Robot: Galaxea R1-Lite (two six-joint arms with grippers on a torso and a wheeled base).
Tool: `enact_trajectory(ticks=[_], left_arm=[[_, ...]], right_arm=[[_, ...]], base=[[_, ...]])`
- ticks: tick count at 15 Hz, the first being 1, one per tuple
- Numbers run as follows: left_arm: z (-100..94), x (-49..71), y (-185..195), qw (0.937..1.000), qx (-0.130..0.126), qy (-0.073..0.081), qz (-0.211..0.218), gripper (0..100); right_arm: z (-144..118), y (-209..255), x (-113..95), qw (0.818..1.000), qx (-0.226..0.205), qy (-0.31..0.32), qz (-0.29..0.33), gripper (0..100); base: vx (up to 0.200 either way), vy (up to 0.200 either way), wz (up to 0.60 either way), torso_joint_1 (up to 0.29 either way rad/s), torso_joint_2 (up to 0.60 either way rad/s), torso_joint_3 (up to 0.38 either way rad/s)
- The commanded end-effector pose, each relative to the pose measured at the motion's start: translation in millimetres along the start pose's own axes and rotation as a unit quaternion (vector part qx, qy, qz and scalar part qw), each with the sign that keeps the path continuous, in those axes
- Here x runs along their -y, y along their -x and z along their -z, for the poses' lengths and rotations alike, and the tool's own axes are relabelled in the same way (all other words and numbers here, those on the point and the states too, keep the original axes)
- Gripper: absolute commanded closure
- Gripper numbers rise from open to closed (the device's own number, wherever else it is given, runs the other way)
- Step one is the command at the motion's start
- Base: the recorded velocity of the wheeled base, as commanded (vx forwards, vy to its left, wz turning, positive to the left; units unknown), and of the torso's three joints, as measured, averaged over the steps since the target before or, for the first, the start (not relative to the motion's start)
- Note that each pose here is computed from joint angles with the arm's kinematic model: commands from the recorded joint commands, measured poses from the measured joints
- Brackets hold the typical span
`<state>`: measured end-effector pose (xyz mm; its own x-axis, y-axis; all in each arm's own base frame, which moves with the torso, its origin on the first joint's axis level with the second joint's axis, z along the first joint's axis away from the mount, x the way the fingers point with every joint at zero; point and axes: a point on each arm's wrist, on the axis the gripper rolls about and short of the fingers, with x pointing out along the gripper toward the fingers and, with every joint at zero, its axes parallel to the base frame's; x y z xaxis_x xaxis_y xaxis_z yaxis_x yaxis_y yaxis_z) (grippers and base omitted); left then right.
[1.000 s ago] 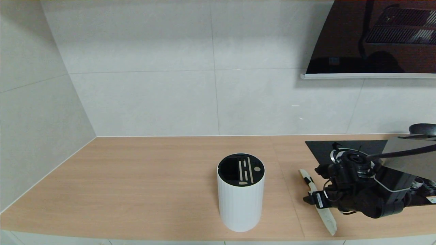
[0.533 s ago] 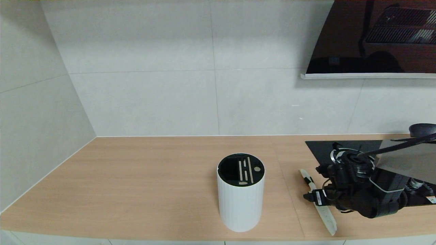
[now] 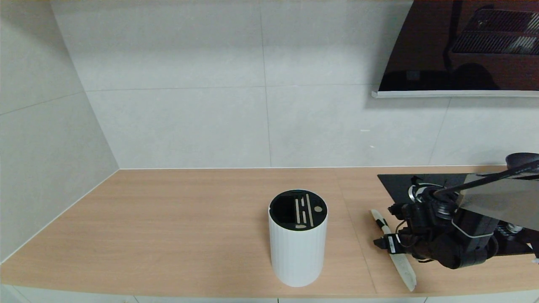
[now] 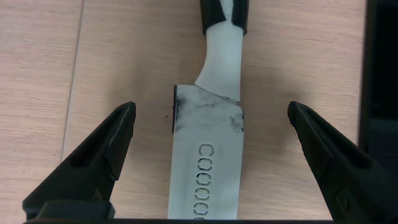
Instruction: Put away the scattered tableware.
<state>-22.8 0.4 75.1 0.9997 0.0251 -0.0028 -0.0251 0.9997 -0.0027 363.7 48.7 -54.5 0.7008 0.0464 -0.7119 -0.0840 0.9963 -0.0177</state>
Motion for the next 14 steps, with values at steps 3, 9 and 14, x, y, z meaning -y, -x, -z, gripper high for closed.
enact_trajectory(ticks=[3,9,14], left_arm=[[0.0,0.0,0.0,1.0000,0.000,0.000,0.000,0],[0.0,0.0,0.0,1.0000,0.000,0.000,0.000,0],[0.0,0.0,0.0,1.0000,0.000,0.000,0.000,0]], right_arm=[[0.9,-1.1,-0.2,1.000,-0.001,0.000,0.000,100],[3.7,-2.5,-1.2,1.000,-0.005,0.006,0.024,100],[-2.0,3.5,-1.1,1.000,0.006,0.002,0.024,100]], base=[[0.000,0.000,0.00,0.000,0.00,0.000],[0.000,0.000,0.00,0.000,0.00,0.000],[0.000,0.000,0.00,0.000,0.00,0.000]])
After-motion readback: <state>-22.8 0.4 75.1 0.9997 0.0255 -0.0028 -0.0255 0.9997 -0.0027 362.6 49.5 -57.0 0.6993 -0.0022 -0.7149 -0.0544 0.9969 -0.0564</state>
